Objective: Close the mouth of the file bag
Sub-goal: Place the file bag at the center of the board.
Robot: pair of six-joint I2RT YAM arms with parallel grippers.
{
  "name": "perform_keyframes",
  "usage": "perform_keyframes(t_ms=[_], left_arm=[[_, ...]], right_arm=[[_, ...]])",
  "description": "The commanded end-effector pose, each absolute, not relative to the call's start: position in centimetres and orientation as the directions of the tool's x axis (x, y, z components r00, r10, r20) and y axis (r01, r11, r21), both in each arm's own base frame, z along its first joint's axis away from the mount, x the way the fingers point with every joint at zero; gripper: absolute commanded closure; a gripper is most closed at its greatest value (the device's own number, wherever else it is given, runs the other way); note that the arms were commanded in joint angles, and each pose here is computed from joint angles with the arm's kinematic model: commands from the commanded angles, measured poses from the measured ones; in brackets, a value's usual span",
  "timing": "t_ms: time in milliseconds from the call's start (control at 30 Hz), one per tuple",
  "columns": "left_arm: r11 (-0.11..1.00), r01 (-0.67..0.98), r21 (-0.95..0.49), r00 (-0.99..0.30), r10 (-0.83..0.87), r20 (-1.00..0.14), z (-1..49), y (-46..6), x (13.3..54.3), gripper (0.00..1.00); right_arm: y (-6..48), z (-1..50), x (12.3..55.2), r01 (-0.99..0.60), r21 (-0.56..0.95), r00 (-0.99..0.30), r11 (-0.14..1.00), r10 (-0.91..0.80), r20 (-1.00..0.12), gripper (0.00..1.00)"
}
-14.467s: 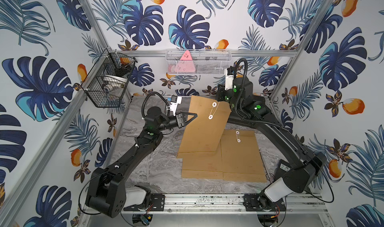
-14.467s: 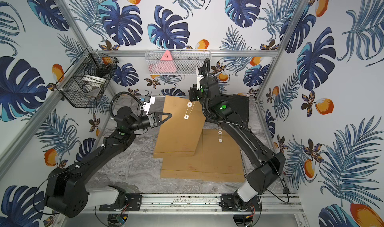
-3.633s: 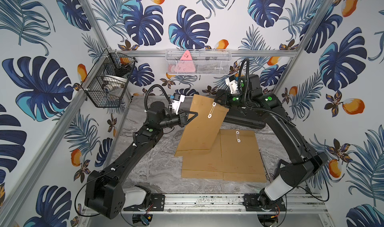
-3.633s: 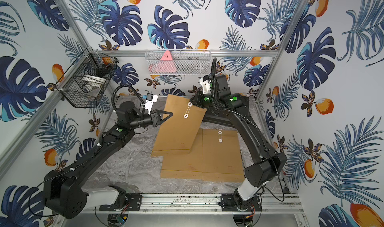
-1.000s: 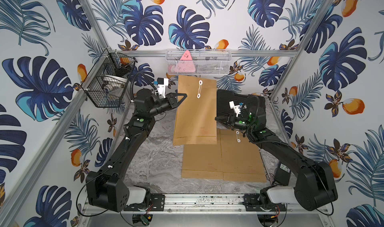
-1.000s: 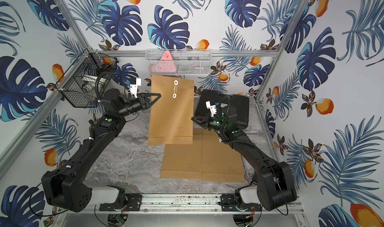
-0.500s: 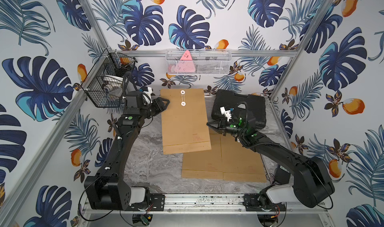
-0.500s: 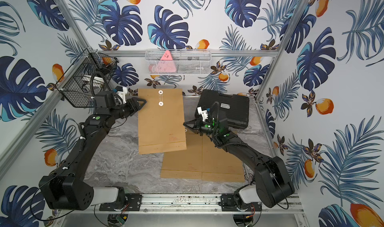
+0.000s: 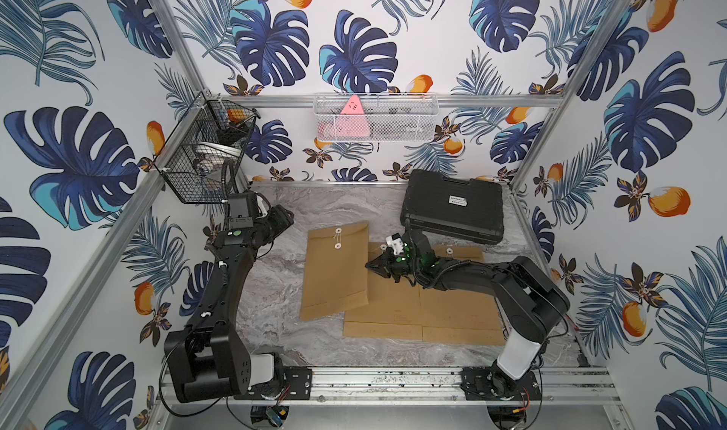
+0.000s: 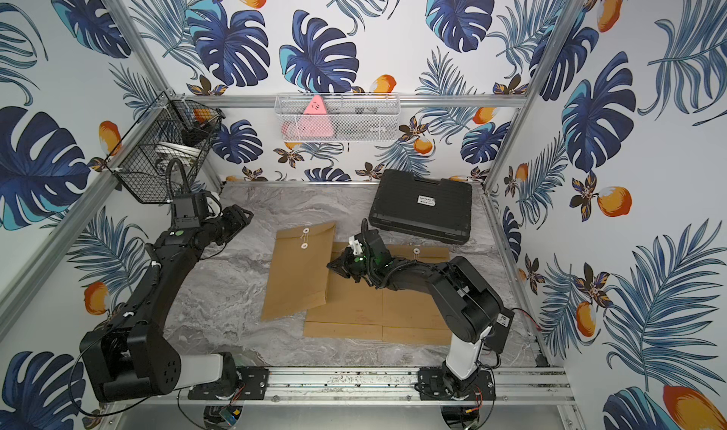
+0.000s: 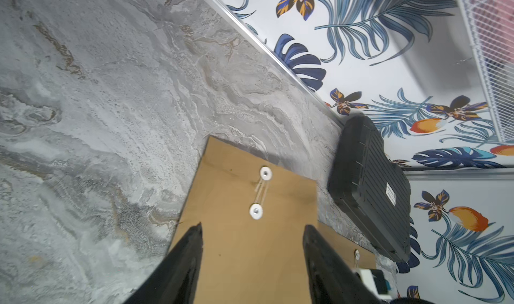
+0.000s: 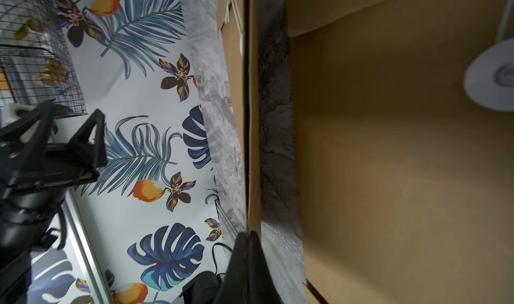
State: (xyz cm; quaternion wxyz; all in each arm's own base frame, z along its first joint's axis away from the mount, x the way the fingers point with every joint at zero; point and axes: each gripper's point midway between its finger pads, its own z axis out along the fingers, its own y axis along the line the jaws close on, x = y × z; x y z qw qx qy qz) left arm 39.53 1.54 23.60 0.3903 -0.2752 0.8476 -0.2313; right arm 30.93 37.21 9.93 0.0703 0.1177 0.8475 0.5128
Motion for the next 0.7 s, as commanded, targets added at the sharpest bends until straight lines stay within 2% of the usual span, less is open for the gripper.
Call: perform_keyframes(t_ms=[0, 233, 300, 567, 600, 667], left_arm=[[0.779, -0.203, -0.593, -0.559, -0.590, -0.583, 25.3, -0.1, 39.6, 0.39], [0.840, -0.071, -0.538, -0.604, -0.465, -0.647, 27.0, -4.2, 39.5, 0.39], [0.840, -0.033, -0.541, -0.618, -0.443, -0.650, 27.2, -5.8, 39.6, 0.39], [0.844, 0.020, -0.536, -0.627, -0.407, -0.664, 27.6, -7.5, 38.8, 0.38], [0.846, 0.020, -0.532, -0.625, -0.405, -0.667, 27.6, -7.4, 38.8, 0.38], [0.852, 0.021, -0.524, -0.621, -0.399, -0.674, 27.6, -7.3, 38.8, 0.38]], right_arm=[[38.5, 9.1, 31.9, 0.185, 0.863, -0.940, 0.471, 0.340, 0.017, 1.00], [43.0, 5.9, 30.9, 0.323, 0.796, -0.907, 0.513, 0.407, 0.105, 1.00], [44.0, 3.4, 30.2, 0.375, 0.756, -0.897, 0.537, 0.417, 0.149, 1.00], [44.0, 2.4, 29.5, 0.371, 0.690, -0.910, 0.621, 0.391, 0.137, 1.00], [43.7, 2.7, 29.4, 0.362, 0.690, -0.914, 0.628, 0.385, 0.129, 0.98], [43.4, 4.0, 28.9, 0.316, 0.688, -0.933, 0.653, 0.344, 0.103, 0.76]])
